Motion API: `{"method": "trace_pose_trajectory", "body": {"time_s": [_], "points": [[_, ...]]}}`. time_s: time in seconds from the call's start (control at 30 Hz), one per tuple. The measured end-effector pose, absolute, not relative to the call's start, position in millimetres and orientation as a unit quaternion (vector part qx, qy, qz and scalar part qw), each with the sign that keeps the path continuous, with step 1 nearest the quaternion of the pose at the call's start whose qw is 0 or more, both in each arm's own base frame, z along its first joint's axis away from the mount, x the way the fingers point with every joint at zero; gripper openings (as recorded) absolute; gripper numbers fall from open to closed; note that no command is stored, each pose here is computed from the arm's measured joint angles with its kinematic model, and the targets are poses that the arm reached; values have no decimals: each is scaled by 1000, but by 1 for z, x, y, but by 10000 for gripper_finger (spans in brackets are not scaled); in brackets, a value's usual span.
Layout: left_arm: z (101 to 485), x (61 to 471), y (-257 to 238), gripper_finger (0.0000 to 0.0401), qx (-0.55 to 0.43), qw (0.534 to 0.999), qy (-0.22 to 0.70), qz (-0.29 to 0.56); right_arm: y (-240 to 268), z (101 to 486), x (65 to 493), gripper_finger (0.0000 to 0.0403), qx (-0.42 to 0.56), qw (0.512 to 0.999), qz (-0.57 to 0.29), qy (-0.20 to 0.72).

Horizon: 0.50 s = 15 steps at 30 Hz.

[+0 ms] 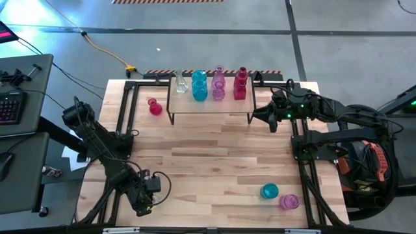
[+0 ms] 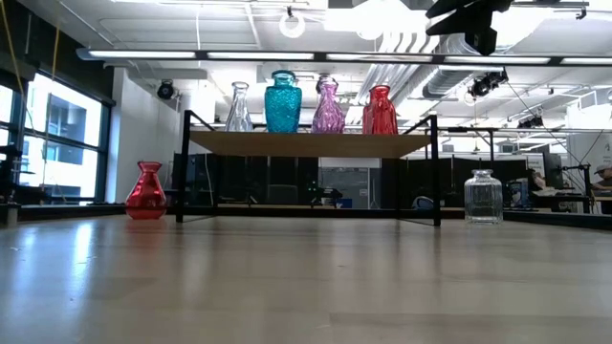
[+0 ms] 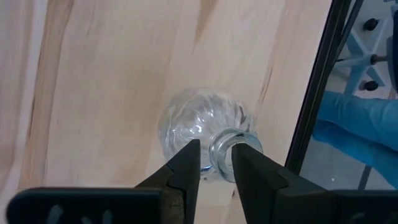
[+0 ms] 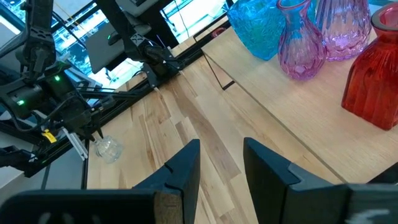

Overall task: Sort vases onto shelf
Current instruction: Put the bottom transparent flower vase on the shelf aligned with the other transparent flower vase

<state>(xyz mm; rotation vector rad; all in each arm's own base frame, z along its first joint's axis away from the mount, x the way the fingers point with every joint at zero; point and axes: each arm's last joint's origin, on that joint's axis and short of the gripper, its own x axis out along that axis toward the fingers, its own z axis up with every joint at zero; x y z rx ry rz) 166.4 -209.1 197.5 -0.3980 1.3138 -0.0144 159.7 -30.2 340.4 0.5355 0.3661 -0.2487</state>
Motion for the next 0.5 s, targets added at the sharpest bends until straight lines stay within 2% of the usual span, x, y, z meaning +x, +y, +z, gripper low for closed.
{"method": "trace_pose_trajectory", "body": {"time_s": [0.27, 0.5], "points": [[198, 166, -209, 14, -183, 775, 605, -5, -30, 340, 160, 103, 261, 941, -122, 179], [197, 166, -209, 10, -182, 774, 606, -6, -30, 340, 160, 103, 261, 941, -122, 179]]}}
